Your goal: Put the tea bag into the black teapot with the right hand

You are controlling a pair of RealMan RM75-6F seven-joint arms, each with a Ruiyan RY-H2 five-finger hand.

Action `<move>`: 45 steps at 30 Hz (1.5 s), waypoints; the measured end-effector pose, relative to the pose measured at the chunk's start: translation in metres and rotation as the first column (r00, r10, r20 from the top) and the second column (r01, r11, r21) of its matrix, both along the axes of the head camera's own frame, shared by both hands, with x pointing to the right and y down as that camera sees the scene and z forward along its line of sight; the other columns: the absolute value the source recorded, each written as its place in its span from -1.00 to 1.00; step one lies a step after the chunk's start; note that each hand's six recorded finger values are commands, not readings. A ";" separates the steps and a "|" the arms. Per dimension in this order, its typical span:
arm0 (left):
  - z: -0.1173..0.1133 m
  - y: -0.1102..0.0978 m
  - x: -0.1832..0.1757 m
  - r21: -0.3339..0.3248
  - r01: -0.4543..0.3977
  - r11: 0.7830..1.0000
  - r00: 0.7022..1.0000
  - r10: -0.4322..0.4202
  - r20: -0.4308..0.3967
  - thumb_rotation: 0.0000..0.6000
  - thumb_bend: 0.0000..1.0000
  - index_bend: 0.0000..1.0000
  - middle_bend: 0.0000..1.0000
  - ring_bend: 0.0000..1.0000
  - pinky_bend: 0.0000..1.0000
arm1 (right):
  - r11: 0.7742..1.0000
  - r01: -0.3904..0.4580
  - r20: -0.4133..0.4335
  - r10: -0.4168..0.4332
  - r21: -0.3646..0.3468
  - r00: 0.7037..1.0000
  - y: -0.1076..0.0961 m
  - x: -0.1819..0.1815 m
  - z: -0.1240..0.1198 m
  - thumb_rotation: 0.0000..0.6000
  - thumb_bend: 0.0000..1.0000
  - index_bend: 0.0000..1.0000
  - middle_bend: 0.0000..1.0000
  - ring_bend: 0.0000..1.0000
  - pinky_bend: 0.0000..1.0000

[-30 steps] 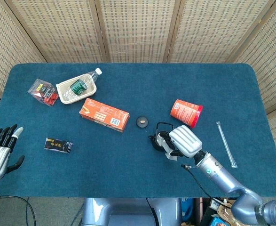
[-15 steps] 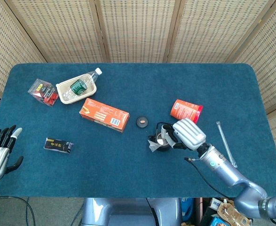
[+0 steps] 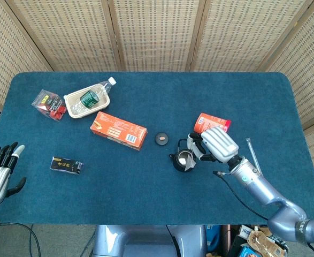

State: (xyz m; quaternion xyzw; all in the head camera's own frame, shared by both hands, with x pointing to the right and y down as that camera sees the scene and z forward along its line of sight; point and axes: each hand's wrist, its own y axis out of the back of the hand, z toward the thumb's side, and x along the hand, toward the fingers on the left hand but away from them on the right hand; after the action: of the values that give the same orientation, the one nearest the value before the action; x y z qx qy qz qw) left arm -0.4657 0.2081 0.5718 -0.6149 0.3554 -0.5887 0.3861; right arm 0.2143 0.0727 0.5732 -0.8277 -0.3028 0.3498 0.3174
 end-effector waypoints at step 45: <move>-0.002 0.007 -0.008 -0.007 0.021 1.000 1.000 -0.021 0.017 1.00 -0.27 -1.00 -1.00 -1.00 -1.00 | 0.958 0.276 -0.201 -0.256 0.075 0.945 0.068 -0.032 0.067 1.00 0.48 0.18 0.76 0.88 1.00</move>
State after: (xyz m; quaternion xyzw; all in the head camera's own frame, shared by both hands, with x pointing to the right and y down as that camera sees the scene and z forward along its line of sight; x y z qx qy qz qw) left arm -0.4733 0.2146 0.5696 -0.6074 0.3564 -0.5991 0.3809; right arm 0.1821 0.1410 0.6399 -0.8067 -0.1741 0.3650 0.4310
